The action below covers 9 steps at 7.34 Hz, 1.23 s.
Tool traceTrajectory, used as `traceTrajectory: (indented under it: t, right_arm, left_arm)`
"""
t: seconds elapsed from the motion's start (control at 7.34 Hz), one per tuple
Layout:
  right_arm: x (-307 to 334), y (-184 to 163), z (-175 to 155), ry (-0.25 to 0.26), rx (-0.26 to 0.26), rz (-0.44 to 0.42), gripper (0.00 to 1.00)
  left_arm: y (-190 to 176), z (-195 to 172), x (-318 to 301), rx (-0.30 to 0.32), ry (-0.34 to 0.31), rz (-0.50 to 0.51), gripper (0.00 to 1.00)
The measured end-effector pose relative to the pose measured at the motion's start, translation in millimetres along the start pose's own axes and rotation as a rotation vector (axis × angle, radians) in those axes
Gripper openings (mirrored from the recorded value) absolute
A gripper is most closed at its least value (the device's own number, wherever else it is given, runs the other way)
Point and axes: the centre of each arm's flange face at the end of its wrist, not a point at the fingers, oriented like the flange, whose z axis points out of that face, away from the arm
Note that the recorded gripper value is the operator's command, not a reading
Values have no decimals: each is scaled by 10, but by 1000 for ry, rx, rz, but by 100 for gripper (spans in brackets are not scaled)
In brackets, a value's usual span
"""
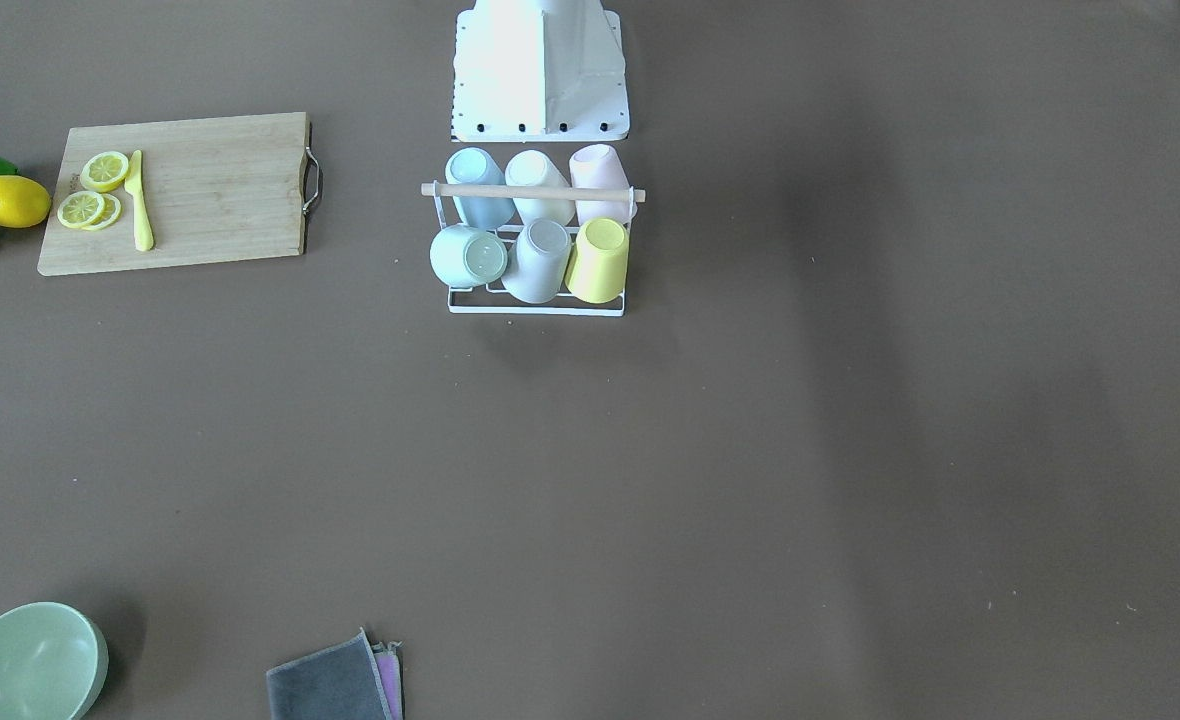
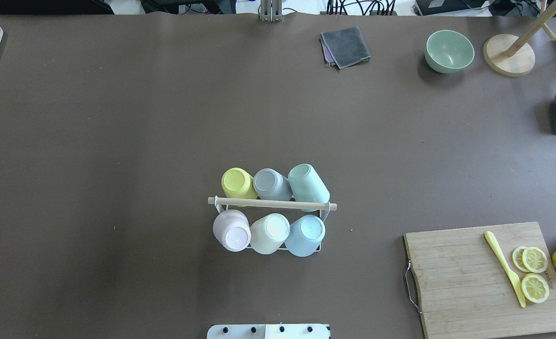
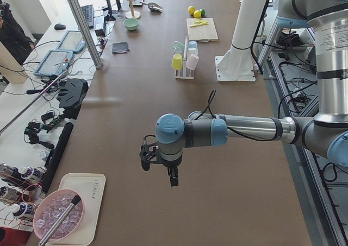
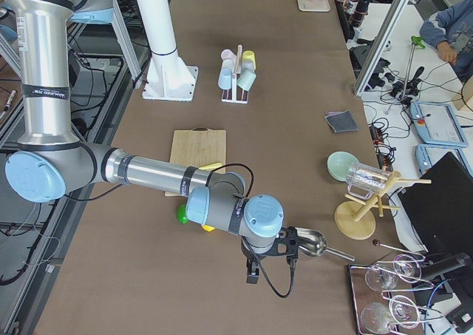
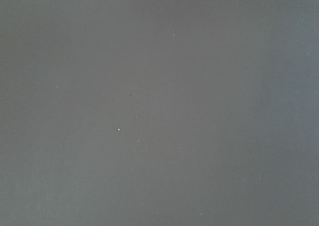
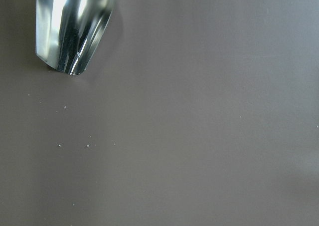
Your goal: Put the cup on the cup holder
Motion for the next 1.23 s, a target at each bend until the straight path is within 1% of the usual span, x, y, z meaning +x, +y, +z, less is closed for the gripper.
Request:
traceTrajectory:
  t: [0.41,0.82,1.23]
  right_arm:
    - [0,-6,-10,8,0,-2,100]
    - [-21,-67,-66,27,7,-10,100]
    - [-8,-60,-68,34,6,-8,100]
  left_arm:
    - [-2,2,-3,0,-1,1,99]
    - [-4,-3,-22,2,-25,33,99]
    - [-4,-8,-21,3,-28,40,99]
